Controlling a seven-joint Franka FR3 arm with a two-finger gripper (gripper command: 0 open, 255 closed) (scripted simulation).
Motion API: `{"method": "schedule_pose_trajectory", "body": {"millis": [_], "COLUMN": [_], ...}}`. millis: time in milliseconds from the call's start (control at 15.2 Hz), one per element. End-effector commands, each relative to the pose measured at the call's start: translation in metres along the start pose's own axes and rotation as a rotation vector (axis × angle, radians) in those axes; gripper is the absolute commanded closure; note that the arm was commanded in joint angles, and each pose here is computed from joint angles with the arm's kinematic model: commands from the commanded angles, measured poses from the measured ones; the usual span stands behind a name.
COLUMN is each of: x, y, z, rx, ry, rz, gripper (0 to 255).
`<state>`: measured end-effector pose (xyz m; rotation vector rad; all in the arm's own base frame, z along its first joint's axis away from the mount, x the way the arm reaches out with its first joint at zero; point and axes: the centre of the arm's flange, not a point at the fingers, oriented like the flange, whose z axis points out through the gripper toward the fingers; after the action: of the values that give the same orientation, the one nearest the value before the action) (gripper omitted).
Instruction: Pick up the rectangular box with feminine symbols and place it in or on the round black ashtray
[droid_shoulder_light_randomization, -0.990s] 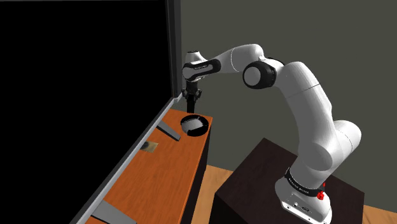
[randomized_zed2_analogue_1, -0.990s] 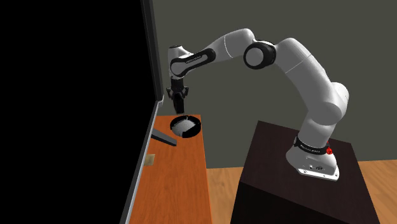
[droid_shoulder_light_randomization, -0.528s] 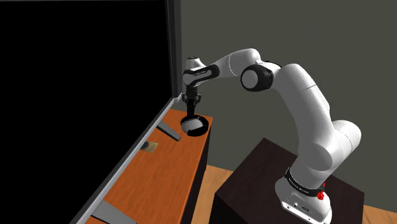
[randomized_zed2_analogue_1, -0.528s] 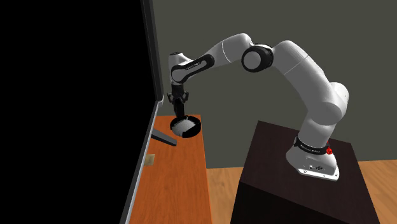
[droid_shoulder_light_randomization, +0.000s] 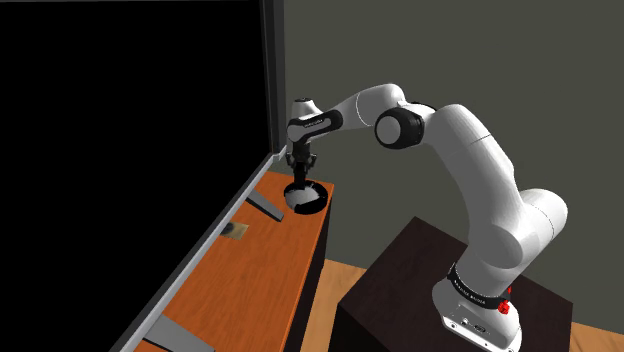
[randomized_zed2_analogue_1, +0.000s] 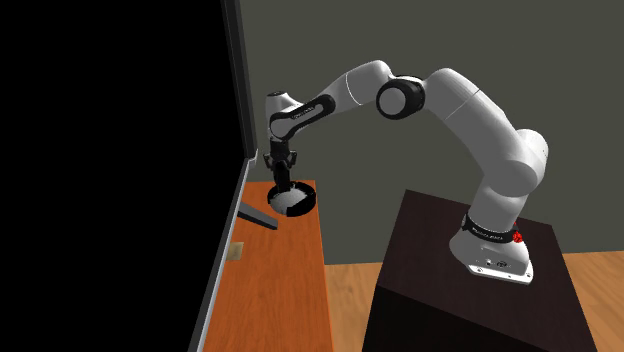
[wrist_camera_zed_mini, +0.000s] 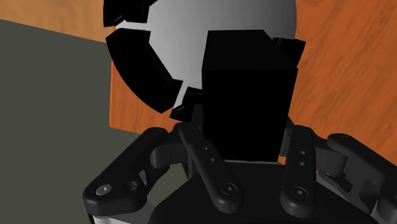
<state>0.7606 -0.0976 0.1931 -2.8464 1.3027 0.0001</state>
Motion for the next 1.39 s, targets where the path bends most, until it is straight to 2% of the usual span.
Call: {"method": "schedule_pose_trajectory", "body": {"millis": [0,264,330,660,924,1320], "x": [0.0,0.0,0.0,0.0,0.0,0.0], "y": [0.0,0.0,0.0,0.0,0.0,0.0], "z": [0.0,0.0,0.0,0.0,-0.05,-0.05], "rx": [0.001,0.001,0.001,0.001,0.001,0.001], "ry": [0.001,0.001,0.001,0.001,0.001,0.001], "rz": [0.0,0.0,0.0,0.0,0.0,0.0], "gripper": [255,255,0,0,0,0]}}
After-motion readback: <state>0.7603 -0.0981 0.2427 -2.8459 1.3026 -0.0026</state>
